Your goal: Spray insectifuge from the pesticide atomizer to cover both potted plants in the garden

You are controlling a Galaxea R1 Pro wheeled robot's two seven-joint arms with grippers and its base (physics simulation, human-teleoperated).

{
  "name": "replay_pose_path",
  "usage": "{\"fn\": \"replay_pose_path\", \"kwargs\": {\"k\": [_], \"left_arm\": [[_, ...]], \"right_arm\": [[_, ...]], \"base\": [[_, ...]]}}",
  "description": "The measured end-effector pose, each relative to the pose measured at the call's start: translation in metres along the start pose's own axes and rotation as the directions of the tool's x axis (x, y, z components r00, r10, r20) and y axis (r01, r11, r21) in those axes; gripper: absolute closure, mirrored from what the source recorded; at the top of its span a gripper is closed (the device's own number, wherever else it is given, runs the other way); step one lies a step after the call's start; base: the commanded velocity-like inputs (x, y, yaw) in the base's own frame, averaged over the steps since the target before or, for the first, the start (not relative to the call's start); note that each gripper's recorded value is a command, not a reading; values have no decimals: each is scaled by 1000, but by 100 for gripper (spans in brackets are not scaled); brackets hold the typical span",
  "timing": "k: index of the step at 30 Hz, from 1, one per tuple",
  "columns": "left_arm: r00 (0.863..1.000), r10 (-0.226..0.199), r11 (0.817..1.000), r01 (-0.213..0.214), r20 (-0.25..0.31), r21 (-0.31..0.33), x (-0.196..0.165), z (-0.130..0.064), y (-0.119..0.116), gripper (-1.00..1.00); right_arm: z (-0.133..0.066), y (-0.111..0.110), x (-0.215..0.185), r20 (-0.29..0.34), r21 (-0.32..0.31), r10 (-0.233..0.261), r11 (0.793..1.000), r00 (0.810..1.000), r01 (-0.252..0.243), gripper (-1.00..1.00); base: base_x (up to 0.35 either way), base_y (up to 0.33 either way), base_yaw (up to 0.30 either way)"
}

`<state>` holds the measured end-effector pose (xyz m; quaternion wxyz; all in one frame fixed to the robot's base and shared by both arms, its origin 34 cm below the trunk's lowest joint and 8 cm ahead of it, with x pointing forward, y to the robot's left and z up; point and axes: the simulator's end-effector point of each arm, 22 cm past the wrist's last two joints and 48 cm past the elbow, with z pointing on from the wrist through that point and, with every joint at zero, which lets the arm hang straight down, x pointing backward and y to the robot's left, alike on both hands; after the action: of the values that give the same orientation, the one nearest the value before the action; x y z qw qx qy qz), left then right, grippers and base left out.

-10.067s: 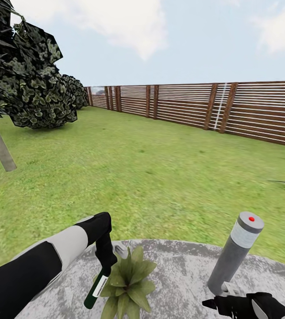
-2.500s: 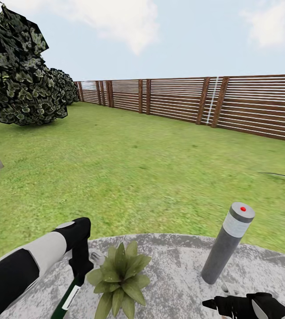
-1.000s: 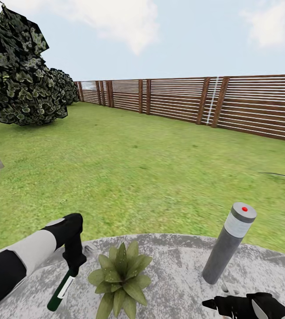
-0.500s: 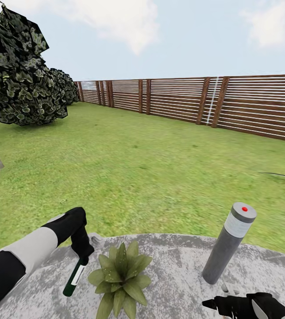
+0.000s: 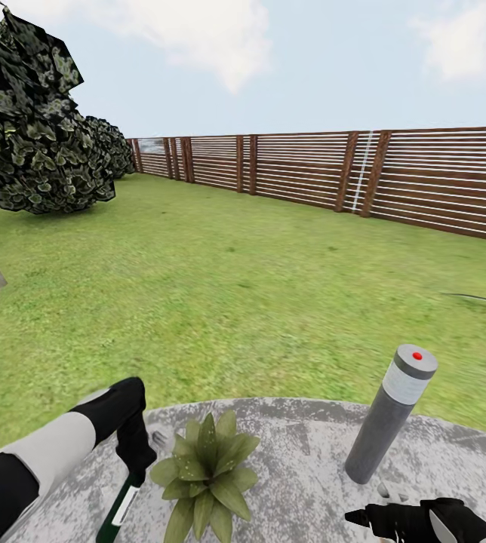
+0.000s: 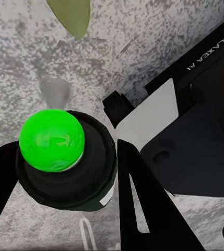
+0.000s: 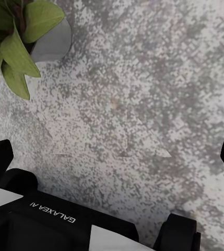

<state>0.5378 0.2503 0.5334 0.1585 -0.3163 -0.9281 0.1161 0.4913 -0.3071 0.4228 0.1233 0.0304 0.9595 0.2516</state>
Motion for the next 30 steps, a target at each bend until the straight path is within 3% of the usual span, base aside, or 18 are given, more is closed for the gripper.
{"fn": "replay_pose_path", "kwargs": {"k": [11,15,21,30], "left_arm": [[1000,-2,1000,2,-4,3,2,2,-1,100],[1000,-6,1000,6,-23,17,11,15,-5,100],[999,-15,1000,15,-30,14,17,18,-1,100],[994,-78,997,76,-70,-29,44,24,25,100]], "right_arm": [[0,0,0,0,0,0,1000,1000,0,-100],[0,0,0,0,0,0,1000,1000,0,-100],[0,0,0,0,0,0,1000,1000,0,-100],[0,0,0,0,0,0,1000,1000,0,-100]], "base": [[0,0,0],[0,0,0],[0,0,0],[0,0,0]]}}
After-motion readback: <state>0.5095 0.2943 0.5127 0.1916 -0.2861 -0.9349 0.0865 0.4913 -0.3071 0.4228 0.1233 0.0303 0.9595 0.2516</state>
